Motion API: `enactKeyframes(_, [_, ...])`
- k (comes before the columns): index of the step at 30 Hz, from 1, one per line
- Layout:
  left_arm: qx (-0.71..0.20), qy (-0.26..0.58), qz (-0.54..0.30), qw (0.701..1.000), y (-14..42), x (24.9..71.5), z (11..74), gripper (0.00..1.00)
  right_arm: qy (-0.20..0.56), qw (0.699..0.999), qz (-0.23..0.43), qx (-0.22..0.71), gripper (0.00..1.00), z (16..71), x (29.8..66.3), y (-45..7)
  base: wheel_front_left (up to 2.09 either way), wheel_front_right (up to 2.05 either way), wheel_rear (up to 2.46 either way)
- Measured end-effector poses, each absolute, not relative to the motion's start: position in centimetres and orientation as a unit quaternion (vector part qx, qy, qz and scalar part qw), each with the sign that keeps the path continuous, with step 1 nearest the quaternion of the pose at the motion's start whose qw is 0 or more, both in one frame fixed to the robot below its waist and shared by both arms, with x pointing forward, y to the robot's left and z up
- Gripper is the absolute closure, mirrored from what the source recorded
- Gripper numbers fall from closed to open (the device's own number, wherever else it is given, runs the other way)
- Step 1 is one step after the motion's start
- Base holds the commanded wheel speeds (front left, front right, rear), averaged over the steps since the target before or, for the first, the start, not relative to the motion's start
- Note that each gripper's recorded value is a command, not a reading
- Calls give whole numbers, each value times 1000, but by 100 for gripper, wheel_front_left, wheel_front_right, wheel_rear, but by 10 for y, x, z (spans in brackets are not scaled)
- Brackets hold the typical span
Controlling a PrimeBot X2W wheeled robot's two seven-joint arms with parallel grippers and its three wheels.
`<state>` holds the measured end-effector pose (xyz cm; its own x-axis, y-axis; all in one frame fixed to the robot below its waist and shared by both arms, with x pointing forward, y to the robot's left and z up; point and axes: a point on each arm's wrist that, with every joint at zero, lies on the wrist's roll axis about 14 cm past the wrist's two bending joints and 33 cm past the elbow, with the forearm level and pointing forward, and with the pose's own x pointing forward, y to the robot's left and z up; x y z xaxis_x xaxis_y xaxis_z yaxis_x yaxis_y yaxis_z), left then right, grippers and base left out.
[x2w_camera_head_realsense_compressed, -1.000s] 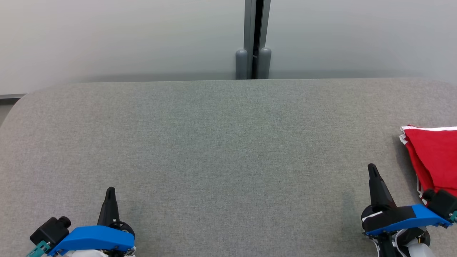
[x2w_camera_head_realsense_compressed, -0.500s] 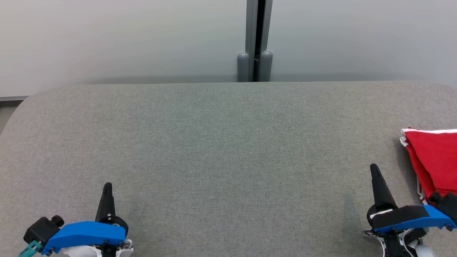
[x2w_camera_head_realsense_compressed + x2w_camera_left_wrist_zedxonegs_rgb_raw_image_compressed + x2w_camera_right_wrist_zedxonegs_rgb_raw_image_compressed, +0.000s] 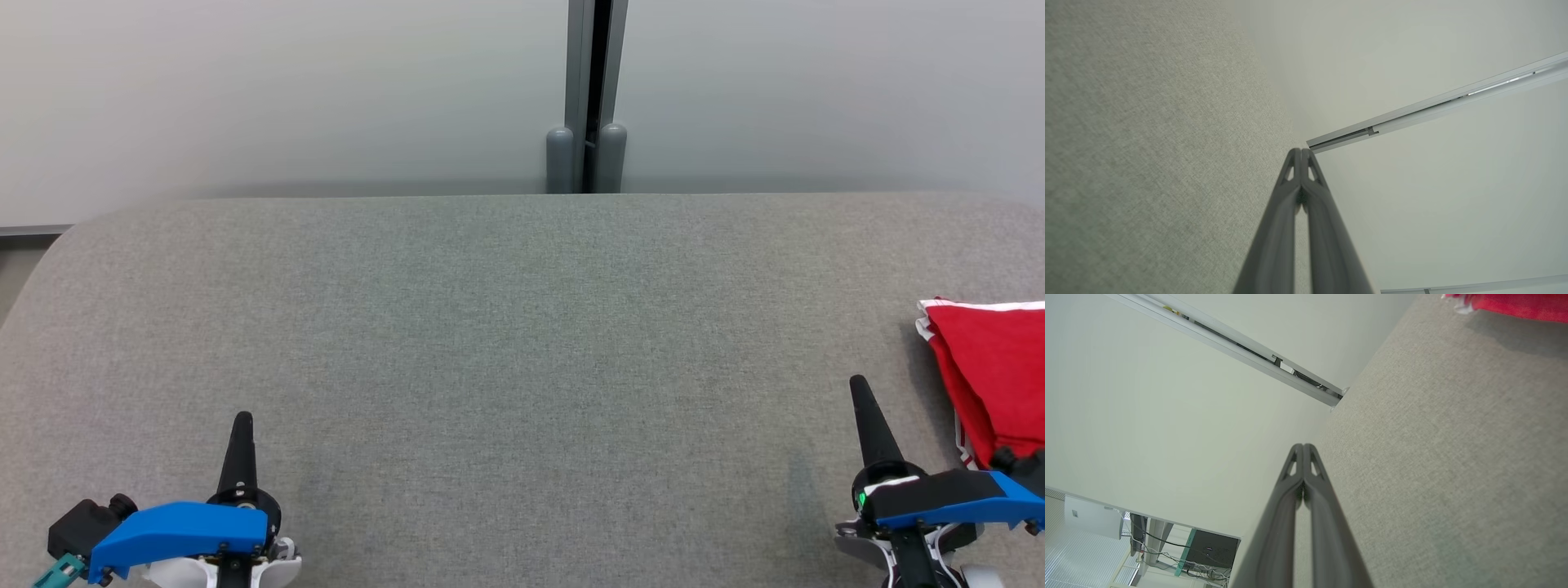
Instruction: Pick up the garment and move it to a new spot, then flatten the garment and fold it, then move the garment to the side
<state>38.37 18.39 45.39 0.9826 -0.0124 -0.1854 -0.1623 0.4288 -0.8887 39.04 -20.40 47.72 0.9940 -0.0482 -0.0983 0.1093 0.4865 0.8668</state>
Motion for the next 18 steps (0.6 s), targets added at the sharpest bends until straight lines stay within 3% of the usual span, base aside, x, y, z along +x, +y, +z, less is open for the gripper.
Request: enactKeyframes(18, [-598,58,35,798,188,387,470,100,22,813,-36,581,100,486,391,-203,0,0,0])
